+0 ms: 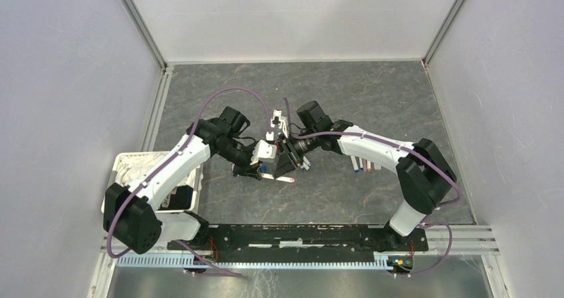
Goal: Open the pen caps
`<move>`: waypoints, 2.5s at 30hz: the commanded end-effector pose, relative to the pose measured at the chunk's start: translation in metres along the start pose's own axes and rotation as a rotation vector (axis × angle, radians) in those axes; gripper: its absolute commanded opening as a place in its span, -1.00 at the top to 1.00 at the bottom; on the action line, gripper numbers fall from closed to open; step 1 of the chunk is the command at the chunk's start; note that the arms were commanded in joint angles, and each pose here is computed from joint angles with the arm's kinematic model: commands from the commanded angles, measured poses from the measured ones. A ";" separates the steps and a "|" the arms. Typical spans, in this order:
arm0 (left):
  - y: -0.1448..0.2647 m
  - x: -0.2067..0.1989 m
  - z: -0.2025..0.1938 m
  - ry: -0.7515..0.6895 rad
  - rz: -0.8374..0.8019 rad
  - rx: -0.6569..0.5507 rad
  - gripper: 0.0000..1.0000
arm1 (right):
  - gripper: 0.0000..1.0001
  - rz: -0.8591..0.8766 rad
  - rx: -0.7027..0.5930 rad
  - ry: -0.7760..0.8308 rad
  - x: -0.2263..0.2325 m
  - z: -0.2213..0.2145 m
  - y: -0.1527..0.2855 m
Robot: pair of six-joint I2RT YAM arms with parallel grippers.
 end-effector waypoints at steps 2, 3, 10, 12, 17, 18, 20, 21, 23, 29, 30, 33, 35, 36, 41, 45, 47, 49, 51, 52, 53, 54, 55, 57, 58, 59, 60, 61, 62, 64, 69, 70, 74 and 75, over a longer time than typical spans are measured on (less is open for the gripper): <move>0.003 -0.002 0.009 -0.038 -0.006 -0.017 0.95 | 0.05 0.050 -0.024 0.016 -0.002 0.005 -0.017; 0.004 -0.002 0.010 -0.039 -0.004 -0.019 0.95 | 0.03 0.055 -0.021 0.007 -0.003 0.005 -0.020; 0.007 -0.002 0.012 -0.046 0.011 -0.019 0.95 | 0.07 0.077 -0.002 -0.007 -0.008 0.007 -0.033; 0.007 -0.001 0.011 -0.045 0.016 -0.013 0.95 | 0.18 0.084 -0.001 0.000 -0.007 0.009 -0.034; 0.009 0.005 0.005 -0.065 0.059 0.037 0.95 | 0.95 0.064 0.022 0.008 -0.007 0.000 -0.030; 0.011 0.008 0.003 -0.072 0.078 0.056 0.95 | 1.00 0.059 0.027 0.007 -0.007 -0.003 -0.028; 0.013 0.012 0.000 -0.083 0.103 0.080 0.95 | 1.00 0.050 0.033 0.004 -0.006 -0.011 -0.024; 0.015 0.014 -0.002 -0.091 0.120 0.103 0.95 | 1.00 0.040 0.035 0.005 -0.006 -0.014 -0.021; 0.020 0.019 -0.007 -0.106 0.157 0.146 0.95 | 1.00 0.017 0.045 -0.004 -0.007 -0.022 -0.015; 0.047 0.043 -0.023 -0.101 0.256 0.214 0.96 | 1.00 -0.082 0.076 -0.019 -0.009 -0.049 0.006; 0.052 0.048 -0.025 -0.095 0.272 0.215 0.96 | 1.00 -0.099 0.079 -0.026 -0.009 -0.055 0.009; 0.062 0.060 -0.031 -0.058 0.297 0.191 0.96 | 1.00 -0.129 0.068 -0.026 -0.005 -0.067 0.016; 0.062 0.062 -0.035 -0.041 0.296 0.181 0.96 | 1.00 -0.162 0.064 -0.038 -0.007 -0.073 0.023; 0.061 0.062 -0.036 -0.034 0.295 0.178 0.96 | 1.00 -0.179 0.054 -0.041 -0.008 -0.073 0.027; 0.042 0.072 -0.052 0.037 0.348 0.146 0.95 | 1.00 -0.486 -0.023 -0.112 -0.043 -0.062 0.068; 0.023 0.082 -0.080 0.141 0.410 0.173 0.95 | 1.00 -0.883 -0.067 -0.225 -0.083 -0.067 0.115; 0.015 0.084 -0.092 0.190 0.428 0.187 0.96 | 1.00 -1.035 -0.067 -0.241 -0.095 -0.070 0.129; 0.007 0.084 -0.103 0.225 0.436 0.196 0.95 | 1.00 -1.120 -0.071 -0.251 -0.105 -0.072 0.137; 0.001 0.083 -0.109 0.247 0.434 0.198 0.95 | 1.00 -1.178 -0.060 -0.266 -0.115 -0.075 0.139; -0.002 0.083 -0.113 0.259 0.431 0.201 0.93 | 1.00 -1.199 -0.055 -0.269 -0.120 -0.077 0.140; -0.004 0.083 -0.116 0.266 0.433 0.206 0.91 | 1.00 -1.215 -0.044 -0.279 -0.124 -0.079 0.139; -0.006 0.083 -0.119 0.275 0.434 0.209 0.88 | 1.00 -1.244 -0.037 -0.285 -0.128 -0.081 0.141; -0.008 0.084 -0.122 0.281 0.438 0.214 0.83 | 1.00 -1.270 -0.029 -0.293 -0.133 -0.084 0.142; -0.010 0.084 -0.126 0.293 0.443 0.224 0.72 | 1.00 -1.335 -0.018 -0.301 -0.139 -0.090 0.147; -0.011 0.084 -0.127 0.295 0.445 0.224 0.66 | 1.00 -1.364 -0.015 -0.310 -0.140 -0.093 0.150; -0.012 0.084 -0.128 0.297 0.444 0.224 0.59 | 1.00 -1.395 -0.013 -0.314 -0.142 -0.095 0.153; -0.012 0.084 -0.128 0.296 0.444 0.222 0.53 | 1.00 -1.419 -0.014 -0.314 -0.143 -0.096 0.155; -0.012 0.083 -0.128 0.296 0.442 0.219 0.47 | 1.00 -1.440 -0.012 -0.316 -0.143 -0.098 0.158; -0.013 0.082 -0.128 0.295 0.440 0.219 0.43 | 1.00 -1.460 -0.008 -0.317 -0.144 -0.100 0.160; -0.012 0.082 -0.127 0.290 0.435 0.216 0.36 | 1.00 -1.473 0.006 -0.316 -0.146 -0.103 0.160; -0.006 0.080 -0.115 0.289 0.421 0.190 0.09 | 0.76 -1.462 0.045 -0.333 -0.150 -0.115 0.155; -0.003 0.080 -0.110 0.289 0.421 0.178 0.07 | 0.72 -1.454 0.050 -0.335 -0.151 -0.117 0.154; 0.011 0.079 -0.085 0.279 0.419 0.117 -0.20 | 0.53 -1.430 0.055 -0.350 -0.153 -0.122 0.148; 0.014 0.078 -0.079 0.277 0.414 0.105 -0.25 | 0.50 -1.424 0.057 -0.353 -0.153 -0.123 0.147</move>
Point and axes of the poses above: each gripper's point midway between its finger pads, its own y axis back along the fingers, its own x axis along the line the jaws close on, z = x × y, the point moved 5 cm from there along y, back along the fingers, and after that the axes turned 10 degrees about y, right-handed, at the moved point
